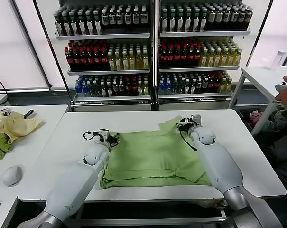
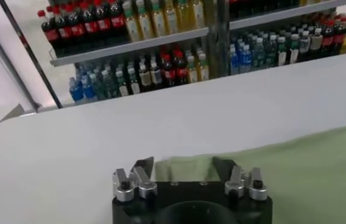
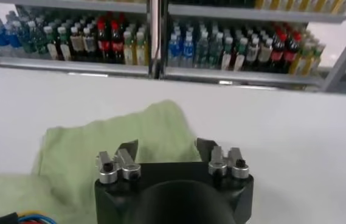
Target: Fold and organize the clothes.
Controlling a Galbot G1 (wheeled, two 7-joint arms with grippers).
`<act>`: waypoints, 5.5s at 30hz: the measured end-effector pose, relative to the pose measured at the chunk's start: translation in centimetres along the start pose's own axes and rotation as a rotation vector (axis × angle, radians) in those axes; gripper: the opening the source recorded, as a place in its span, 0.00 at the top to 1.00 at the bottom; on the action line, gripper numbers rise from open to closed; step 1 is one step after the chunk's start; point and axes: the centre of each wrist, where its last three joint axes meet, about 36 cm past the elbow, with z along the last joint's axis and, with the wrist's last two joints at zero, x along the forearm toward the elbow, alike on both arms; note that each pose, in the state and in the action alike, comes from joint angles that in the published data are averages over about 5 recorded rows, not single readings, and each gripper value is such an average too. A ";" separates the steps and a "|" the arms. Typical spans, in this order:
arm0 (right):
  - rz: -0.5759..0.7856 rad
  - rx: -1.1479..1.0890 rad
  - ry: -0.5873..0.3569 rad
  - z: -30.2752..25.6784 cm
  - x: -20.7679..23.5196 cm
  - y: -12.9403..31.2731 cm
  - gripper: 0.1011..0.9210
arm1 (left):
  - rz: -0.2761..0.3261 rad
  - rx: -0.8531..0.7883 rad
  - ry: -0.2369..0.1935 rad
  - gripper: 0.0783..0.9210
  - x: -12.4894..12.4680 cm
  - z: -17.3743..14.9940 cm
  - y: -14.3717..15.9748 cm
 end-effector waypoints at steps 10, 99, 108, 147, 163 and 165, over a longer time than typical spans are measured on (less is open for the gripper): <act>-0.034 -0.025 0.022 0.5 -0.2 -0.1 0.84 | 0.031 0.049 0.019 0.78 0.5 0.9 0.6; -0.008 0.005 -0.181 14.9 22.7 0.6 0.25 | 0.046 0.100 -0.198 0.33 18.2 9.5 0.0; -0.004 0.005 -0.184 15.3 22.9 0.9 0.12 | -0.024 0.148 -0.182 0.12 17.8 11.6 -2.3; -0.020 0.008 -0.224 14.5 22.5 0.8 0.12 | -0.159 0.184 -0.151 0.93 16.1 13.1 3.5; -0.023 0.038 -0.240 14.3 22.1 0.7 0.12 | -0.125 0.369 -0.274 0.93 19.8 6.7 12.7; -0.021 0.043 -0.241 14.3 22.2 0.7 0.12 | -0.060 0.428 -0.289 0.93 20.4 5.9 12.0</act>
